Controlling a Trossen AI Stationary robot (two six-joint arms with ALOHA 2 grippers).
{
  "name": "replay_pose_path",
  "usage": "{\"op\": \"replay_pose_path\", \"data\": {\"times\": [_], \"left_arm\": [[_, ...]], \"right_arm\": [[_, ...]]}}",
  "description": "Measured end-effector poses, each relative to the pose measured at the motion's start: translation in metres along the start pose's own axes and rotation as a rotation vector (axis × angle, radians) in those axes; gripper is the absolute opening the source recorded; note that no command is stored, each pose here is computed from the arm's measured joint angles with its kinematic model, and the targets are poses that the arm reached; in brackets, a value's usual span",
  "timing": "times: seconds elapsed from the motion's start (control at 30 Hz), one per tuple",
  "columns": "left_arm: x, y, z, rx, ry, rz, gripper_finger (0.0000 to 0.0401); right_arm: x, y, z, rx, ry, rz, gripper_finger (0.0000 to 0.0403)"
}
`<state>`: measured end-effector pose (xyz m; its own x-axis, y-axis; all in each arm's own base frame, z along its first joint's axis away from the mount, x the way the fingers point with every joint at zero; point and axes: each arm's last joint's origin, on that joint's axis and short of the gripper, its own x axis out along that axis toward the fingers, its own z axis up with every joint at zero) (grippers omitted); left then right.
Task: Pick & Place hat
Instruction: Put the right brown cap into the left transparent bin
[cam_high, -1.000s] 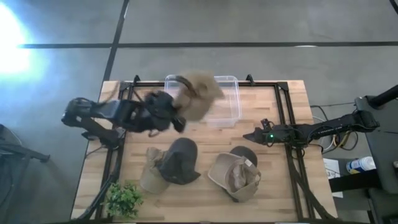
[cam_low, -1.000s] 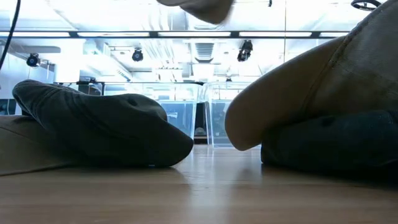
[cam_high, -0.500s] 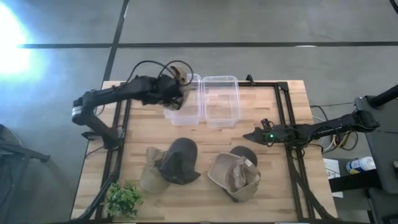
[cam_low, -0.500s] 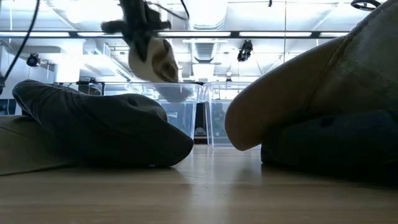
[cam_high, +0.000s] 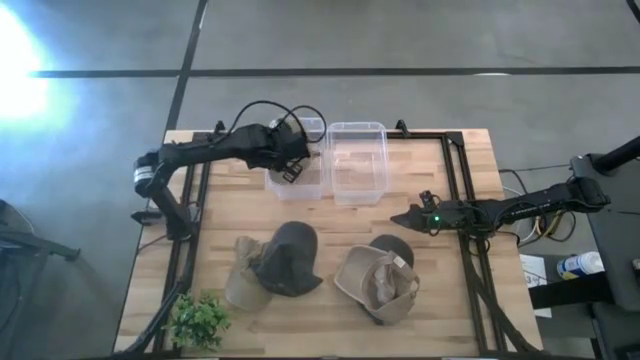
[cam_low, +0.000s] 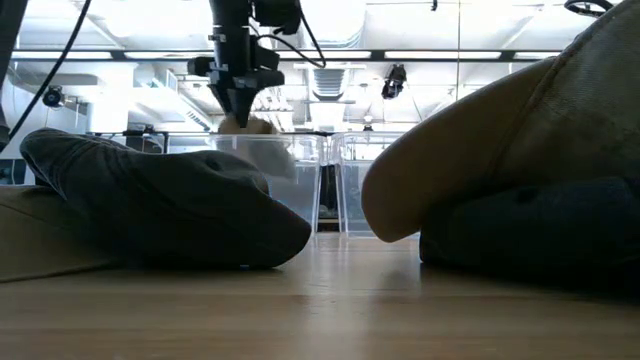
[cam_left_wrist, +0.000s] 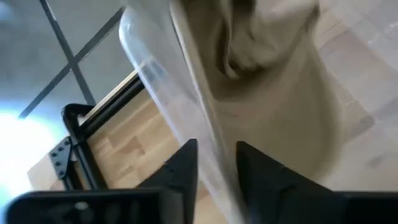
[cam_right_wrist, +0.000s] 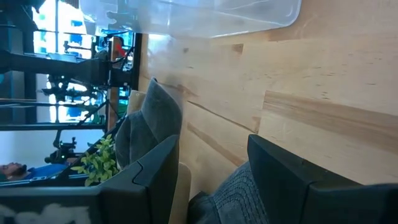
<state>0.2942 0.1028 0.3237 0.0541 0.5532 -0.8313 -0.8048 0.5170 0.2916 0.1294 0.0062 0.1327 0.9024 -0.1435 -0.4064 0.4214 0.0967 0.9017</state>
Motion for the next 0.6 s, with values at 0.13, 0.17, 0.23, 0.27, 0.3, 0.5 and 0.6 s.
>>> {"op": "replay_pose_path", "data": {"times": [0.13, 0.17, 0.23, 0.27, 0.3, 0.5, 0.6], "left_arm": [[-0.028, 0.006, -0.011, -0.006, -0.049, -0.051, 0.0153], [-0.038, 0.008, -0.015, -0.002, -0.073, -0.076, 0.0160], [-0.057, 0.008, -0.023, 0.010, -0.131, -0.136, 0.0169], [-0.068, 0.009, -0.027, 0.013, -0.166, -0.172, 0.0171], [-0.079, 0.008, -0.032, 0.022, -0.201, -0.211, 0.0172], [-0.125, -0.001, -0.065, 0.101, -0.351, -0.429, 0.0174], [-0.128, -0.010, -0.080, 0.102, -0.360, -0.496, 0.0174]], "right_arm": [[0.000, 0.001, 0.000, -0.001, 0.013, 0.014, 0.0187], [0.000, 0.002, -0.001, -0.007, 0.031, 0.024, 0.0187], [0.000, 0.007, -0.002, -0.028, 0.088, 0.032, 0.0187], [-0.001, 0.012, -0.003, -0.049, 0.120, 0.031, 0.0187], [-0.001, 0.019, -0.003, -0.076, 0.151, 0.020, 0.0187], [-0.006, 0.062, -0.001, -0.374, 0.242, -0.199, 0.0187], [-0.002, 0.085, -0.001, -0.484, 0.295, -0.230, 0.0187]]}}
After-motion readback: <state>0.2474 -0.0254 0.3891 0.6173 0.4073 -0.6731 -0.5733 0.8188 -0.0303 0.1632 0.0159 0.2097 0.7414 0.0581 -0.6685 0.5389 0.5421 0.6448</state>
